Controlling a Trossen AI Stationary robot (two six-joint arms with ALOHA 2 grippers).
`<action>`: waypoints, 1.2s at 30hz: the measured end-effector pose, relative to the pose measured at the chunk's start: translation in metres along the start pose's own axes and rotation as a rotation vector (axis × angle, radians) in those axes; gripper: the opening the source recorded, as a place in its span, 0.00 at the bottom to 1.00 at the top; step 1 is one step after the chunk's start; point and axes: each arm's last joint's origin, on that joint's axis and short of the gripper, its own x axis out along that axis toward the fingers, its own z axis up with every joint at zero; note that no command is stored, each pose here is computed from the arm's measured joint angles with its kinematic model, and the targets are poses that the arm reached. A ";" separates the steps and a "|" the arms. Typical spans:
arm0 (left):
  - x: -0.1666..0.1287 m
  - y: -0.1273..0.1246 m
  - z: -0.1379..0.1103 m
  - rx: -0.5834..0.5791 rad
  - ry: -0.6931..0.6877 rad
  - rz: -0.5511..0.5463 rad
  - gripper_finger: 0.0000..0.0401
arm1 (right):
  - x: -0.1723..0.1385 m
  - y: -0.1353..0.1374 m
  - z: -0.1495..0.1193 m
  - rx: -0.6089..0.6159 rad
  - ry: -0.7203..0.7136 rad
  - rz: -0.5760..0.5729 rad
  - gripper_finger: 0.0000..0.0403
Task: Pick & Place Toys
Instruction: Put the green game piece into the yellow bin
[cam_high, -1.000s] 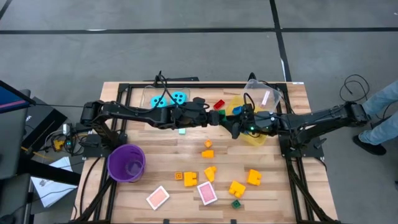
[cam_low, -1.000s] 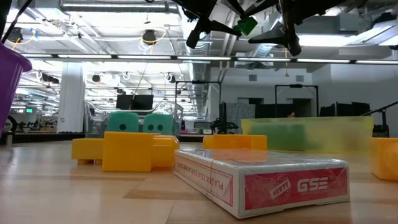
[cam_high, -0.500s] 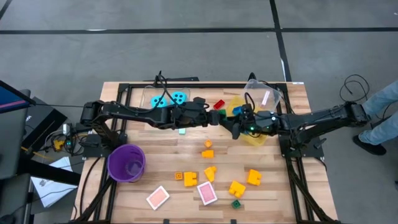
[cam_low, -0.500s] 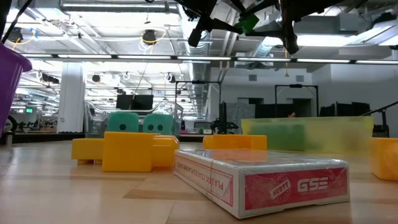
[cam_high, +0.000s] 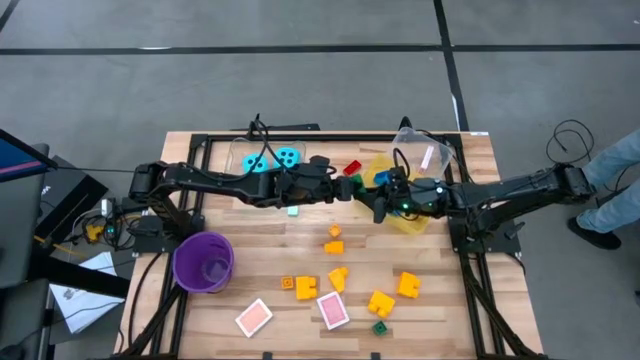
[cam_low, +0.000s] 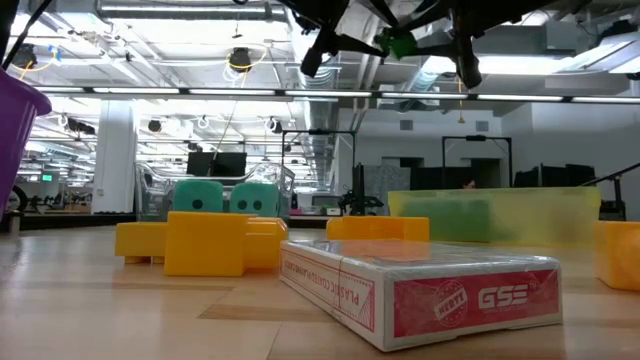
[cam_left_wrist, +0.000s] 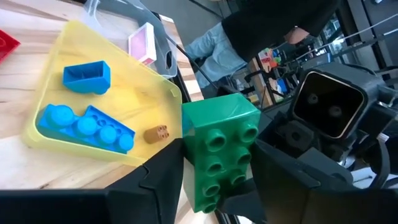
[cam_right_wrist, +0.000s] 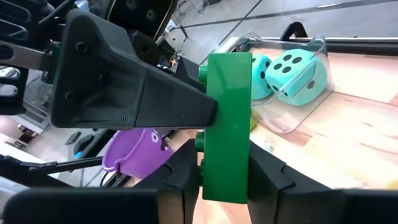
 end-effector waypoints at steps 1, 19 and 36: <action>0.000 0.000 0.000 0.001 0.003 -0.001 0.44 | 0.000 0.000 0.000 0.002 -0.001 0.001 0.22; -0.002 -0.002 -0.008 0.160 0.219 -0.105 0.49 | -0.055 -0.034 0.016 0.010 0.044 -0.286 0.22; -0.003 -0.015 -0.004 0.231 0.147 -0.232 0.47 | -0.108 -0.083 -0.007 0.163 0.307 -0.812 0.22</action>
